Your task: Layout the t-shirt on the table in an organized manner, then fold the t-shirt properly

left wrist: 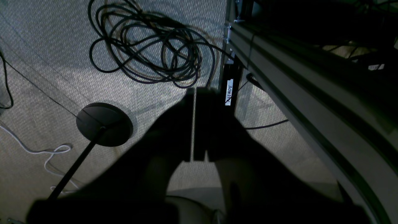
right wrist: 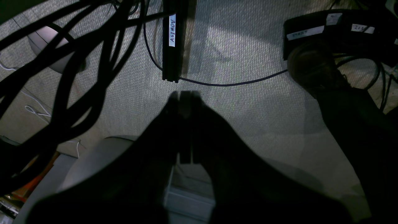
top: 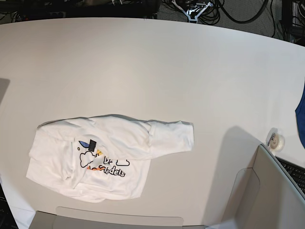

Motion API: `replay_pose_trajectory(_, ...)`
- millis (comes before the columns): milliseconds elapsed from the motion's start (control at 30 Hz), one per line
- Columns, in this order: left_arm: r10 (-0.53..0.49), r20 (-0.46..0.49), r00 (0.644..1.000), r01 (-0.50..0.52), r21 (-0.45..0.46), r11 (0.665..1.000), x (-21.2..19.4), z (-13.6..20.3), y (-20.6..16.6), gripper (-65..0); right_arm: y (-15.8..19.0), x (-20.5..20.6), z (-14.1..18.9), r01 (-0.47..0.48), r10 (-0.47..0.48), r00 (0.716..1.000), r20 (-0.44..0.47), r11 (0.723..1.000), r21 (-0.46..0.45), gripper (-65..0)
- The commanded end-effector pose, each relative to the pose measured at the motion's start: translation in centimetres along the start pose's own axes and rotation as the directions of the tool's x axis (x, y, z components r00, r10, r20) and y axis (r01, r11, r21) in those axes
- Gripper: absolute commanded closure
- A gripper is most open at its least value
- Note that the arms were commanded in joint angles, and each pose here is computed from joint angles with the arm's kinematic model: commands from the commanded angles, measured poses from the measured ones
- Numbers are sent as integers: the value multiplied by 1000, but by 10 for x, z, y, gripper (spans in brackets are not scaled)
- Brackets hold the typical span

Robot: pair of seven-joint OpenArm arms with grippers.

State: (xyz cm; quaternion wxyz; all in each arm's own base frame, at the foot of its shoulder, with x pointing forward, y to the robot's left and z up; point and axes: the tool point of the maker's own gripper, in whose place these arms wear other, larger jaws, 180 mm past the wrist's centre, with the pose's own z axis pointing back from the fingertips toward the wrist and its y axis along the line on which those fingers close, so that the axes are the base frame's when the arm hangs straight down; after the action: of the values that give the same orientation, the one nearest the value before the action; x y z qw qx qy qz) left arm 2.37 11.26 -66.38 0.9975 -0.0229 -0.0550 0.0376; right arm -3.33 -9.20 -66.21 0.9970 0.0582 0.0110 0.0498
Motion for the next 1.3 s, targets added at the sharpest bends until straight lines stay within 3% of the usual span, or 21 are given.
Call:
replay_pose_trajectory(0, 8, 5, 1000, -8, 1, 1000, -2, 0, -2, 0, -48, 67, 9, 117, -85, 975, 203, 982, -149, -5)
replay_pose_trajectory(1267, 13, -11, 1000, -13, 9, 1000, -14, 2, 3, 0, -46, 65, 8, 117, -87, 976, 199, 983, -144, -5)
